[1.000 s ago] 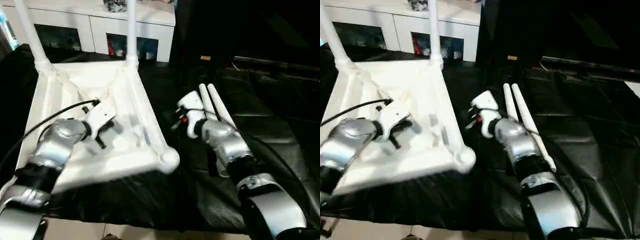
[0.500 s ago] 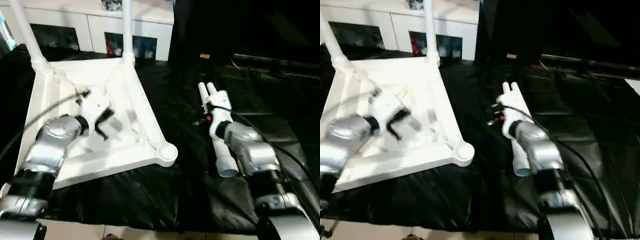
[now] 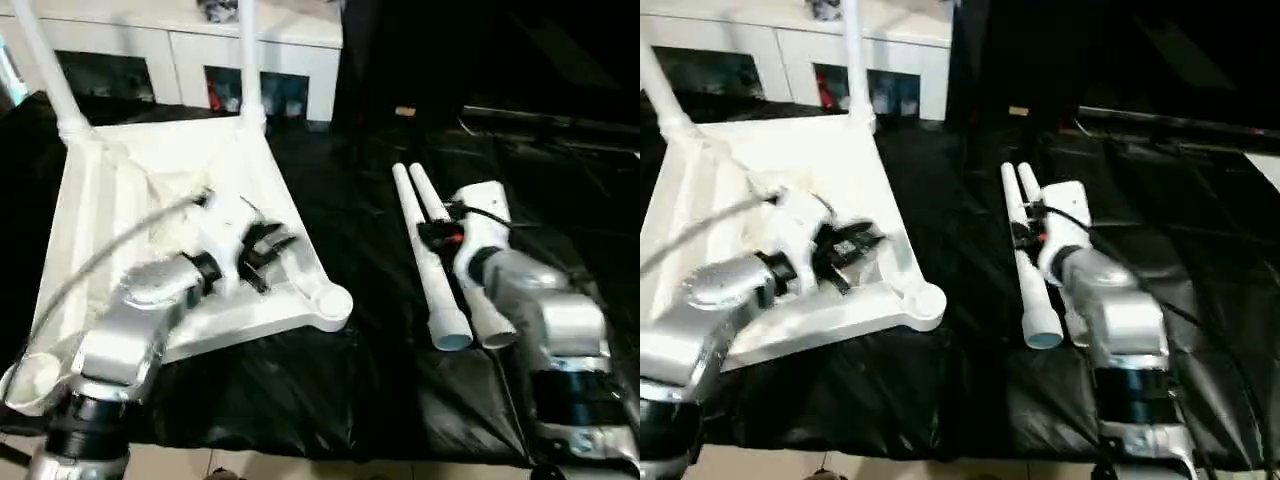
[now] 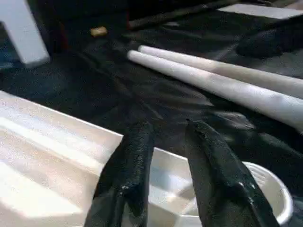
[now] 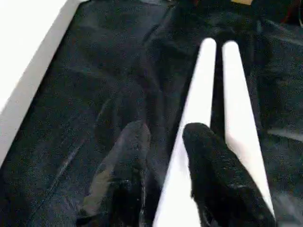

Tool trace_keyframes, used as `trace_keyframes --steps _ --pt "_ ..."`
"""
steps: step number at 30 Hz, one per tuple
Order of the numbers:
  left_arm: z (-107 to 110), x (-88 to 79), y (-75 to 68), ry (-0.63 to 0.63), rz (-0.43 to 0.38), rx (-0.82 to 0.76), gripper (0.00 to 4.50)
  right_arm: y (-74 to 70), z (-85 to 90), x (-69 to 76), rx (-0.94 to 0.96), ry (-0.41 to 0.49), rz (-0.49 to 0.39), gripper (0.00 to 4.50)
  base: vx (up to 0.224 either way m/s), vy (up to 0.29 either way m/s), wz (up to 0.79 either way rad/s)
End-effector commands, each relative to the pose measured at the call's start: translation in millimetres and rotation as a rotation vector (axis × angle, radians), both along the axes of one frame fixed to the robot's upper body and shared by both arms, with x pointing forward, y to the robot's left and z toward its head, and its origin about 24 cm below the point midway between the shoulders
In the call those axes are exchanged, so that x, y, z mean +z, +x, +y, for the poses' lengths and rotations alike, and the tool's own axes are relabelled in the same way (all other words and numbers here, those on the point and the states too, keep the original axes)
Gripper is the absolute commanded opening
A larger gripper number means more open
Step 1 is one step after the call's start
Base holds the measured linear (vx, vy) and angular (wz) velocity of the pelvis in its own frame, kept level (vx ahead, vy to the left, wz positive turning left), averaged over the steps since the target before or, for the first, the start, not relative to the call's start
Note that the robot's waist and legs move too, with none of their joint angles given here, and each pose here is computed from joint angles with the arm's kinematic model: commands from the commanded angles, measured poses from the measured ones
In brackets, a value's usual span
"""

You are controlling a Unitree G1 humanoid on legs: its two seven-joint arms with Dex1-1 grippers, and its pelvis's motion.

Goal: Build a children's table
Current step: Pick table leg

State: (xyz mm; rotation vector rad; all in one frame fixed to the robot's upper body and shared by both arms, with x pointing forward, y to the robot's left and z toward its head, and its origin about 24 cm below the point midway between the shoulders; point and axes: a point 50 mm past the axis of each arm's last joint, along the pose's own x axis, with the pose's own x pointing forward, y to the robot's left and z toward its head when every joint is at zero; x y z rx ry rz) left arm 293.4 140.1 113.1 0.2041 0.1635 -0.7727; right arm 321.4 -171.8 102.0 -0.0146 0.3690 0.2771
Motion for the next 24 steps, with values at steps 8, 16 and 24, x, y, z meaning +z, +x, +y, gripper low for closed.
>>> trace_keyframes --steps 8,16,24 --pt "-15 -3.4 -13.5 0.020 0.070 -0.157 2.52 -10.8 -5.7 -6.3 -0.029 -0.022 0.103 2.53 0.000 0.000 0.00" --pt "-17 -3.9 -19.8 0.098 0.070 -0.212 3.05 -7.8 -12.5 -8.2 -0.084 -0.031 0.140 3.02 0.000 0.000 0.00" --pt "-13 -6.2 -18.8 0.149 0.070 -0.201 3.04 -7.3 -10.0 -20.5 -0.048 0.015 0.306 3.32 0.000 0.000 0.00"
